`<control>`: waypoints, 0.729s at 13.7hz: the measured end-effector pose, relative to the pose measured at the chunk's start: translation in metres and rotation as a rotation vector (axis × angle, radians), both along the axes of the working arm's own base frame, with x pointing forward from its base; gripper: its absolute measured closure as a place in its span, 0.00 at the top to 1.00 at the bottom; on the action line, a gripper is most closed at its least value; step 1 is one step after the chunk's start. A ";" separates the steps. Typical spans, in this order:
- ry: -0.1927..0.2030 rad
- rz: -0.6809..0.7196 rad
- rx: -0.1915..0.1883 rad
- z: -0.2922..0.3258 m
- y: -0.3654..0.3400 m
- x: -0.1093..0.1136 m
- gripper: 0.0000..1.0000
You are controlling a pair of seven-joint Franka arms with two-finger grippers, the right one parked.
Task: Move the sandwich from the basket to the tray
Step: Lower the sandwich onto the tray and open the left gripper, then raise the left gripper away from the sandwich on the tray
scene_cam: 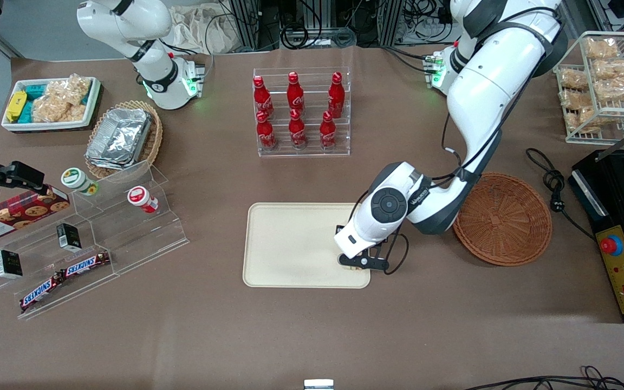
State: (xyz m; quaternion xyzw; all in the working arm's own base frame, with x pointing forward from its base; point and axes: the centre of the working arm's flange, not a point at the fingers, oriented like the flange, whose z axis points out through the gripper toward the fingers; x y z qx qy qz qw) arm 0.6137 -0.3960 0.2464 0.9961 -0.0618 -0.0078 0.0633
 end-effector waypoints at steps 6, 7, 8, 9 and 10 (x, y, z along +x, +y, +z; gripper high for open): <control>-0.023 0.079 0.077 0.113 0.031 0.025 1.00; -0.036 0.104 0.102 0.148 0.050 0.029 1.00; -0.054 0.136 0.126 0.180 0.072 0.033 1.00; -0.076 0.179 0.149 0.211 0.100 0.037 1.00; -0.094 0.224 0.169 0.237 0.129 0.039 1.00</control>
